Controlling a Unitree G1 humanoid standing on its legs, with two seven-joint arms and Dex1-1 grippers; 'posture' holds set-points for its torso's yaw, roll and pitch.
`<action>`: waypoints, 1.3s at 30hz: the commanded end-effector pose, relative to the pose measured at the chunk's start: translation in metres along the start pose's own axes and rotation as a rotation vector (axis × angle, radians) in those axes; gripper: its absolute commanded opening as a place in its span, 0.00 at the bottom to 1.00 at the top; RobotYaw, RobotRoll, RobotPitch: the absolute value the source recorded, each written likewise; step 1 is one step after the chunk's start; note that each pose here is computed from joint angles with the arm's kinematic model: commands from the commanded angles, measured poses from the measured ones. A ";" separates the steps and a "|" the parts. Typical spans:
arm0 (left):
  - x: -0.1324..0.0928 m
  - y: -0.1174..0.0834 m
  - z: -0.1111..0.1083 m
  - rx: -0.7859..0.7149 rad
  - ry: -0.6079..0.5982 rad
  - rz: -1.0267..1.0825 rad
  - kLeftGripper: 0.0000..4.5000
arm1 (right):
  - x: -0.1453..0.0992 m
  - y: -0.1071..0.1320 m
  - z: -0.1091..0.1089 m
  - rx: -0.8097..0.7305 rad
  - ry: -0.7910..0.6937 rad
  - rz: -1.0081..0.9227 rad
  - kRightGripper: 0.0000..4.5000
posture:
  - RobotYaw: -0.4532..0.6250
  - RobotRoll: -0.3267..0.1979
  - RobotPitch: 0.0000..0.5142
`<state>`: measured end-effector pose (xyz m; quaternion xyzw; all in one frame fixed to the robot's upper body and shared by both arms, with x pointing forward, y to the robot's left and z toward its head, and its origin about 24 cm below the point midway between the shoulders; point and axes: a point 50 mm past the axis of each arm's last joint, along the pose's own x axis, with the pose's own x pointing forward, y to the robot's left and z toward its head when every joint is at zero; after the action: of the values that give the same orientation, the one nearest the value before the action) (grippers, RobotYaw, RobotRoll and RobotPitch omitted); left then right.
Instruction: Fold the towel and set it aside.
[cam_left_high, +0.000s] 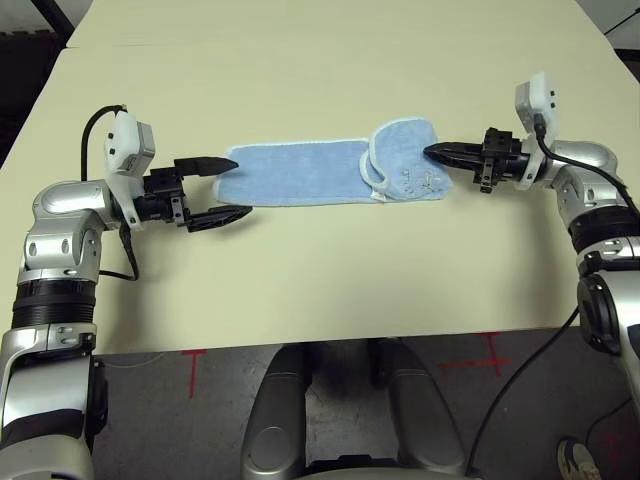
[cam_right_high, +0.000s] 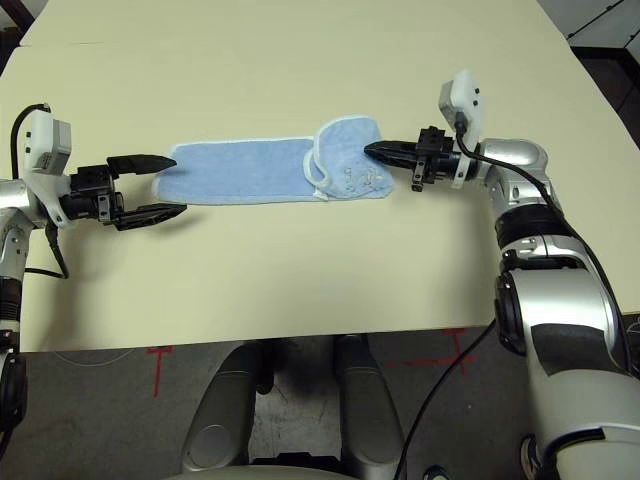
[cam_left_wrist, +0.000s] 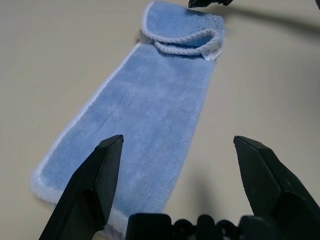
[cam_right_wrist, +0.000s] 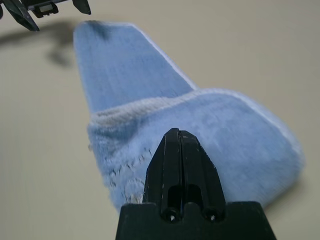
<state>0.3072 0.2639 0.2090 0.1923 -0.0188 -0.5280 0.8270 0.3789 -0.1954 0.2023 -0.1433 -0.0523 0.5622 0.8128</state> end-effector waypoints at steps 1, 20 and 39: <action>-0.002 -0.004 -0.002 -0.012 0.007 -0.011 1.00 | 0.010 0.005 -0.007 0.008 0.006 0.034 0.01 | 0.53 0.62 0.59; -0.004 -0.008 0.000 -0.018 0.012 -0.011 1.00 | 0.025 0.012 -0.032 0.084 0.108 -0.001 0.01 | 0.55 0.62 0.60; 0.005 -0.004 0.001 -0.013 -0.003 -0.018 1.00 | 0.041 -0.008 -0.024 0.185 0.087 -0.379 0.01 | 0.53 0.62 0.61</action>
<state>0.3062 0.2591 0.2119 0.1864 -0.0238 -0.5309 0.8263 0.4088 -0.1601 0.1968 -0.0761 -0.0257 0.4050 0.9108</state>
